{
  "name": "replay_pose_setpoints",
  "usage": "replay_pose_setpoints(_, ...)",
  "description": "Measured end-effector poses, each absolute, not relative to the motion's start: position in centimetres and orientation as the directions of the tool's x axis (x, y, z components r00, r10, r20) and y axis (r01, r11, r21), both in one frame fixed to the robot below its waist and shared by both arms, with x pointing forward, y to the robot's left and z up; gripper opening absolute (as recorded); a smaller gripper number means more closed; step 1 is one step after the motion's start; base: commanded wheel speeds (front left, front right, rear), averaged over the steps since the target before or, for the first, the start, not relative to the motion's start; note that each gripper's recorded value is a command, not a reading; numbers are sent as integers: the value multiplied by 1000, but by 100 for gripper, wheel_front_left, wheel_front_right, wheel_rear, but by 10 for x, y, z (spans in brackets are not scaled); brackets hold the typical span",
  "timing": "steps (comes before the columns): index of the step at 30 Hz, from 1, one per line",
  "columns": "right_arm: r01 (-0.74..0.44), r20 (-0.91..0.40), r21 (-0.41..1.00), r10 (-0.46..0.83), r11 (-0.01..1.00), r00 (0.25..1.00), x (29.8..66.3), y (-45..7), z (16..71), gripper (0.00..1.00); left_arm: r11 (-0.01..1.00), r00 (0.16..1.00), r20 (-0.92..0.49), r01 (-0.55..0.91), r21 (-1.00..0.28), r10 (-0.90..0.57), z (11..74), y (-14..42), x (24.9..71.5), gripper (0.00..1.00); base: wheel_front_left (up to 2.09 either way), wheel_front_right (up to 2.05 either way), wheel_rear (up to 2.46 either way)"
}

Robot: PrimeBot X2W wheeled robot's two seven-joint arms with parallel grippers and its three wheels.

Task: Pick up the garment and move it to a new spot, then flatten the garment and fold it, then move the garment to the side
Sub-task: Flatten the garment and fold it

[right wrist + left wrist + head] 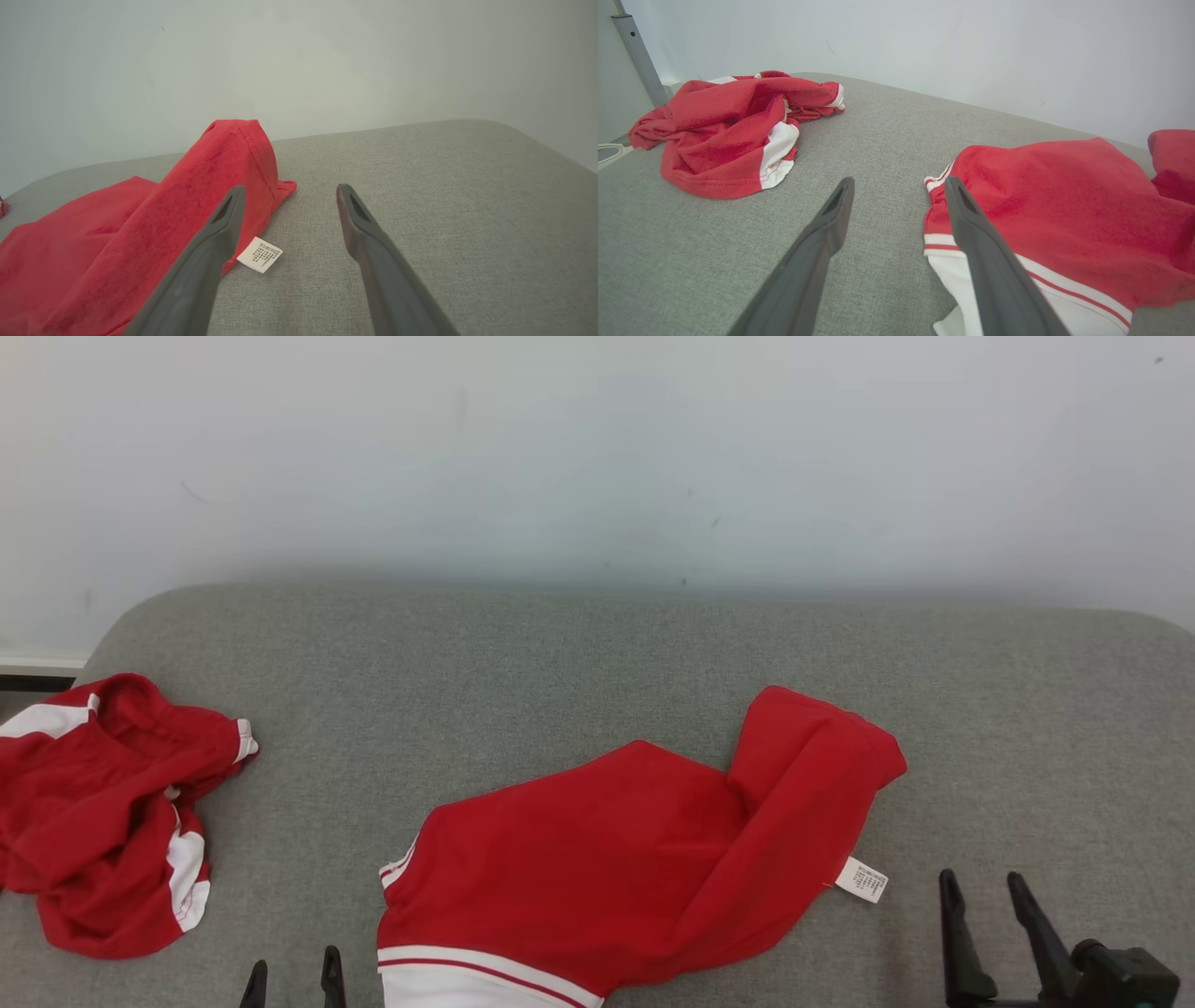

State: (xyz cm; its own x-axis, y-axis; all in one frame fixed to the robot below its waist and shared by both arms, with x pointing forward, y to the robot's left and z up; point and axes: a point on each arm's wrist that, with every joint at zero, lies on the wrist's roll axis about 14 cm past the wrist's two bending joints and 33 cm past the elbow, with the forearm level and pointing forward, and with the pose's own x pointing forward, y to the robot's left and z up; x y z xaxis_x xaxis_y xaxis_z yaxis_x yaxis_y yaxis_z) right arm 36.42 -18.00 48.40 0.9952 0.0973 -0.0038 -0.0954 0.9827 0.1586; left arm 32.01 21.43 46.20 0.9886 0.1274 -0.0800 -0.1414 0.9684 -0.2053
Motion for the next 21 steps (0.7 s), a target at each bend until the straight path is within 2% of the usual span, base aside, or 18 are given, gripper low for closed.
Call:
replay_pose_setpoints(5, -109, -95, 160, 125, 981, 988, 369, -169, 463, 100, 968, 989, -85, -137, -209, 121, 461, 211, 321, 100, 0, 0, 0)
replay_pose_setpoints(21, -143, -332, 199, 204, 970, 921, 421, -134, 409, 100, 965, 983, -106, -167, -204, 147, 456, 220, 321, 100, 0, 0, 0)
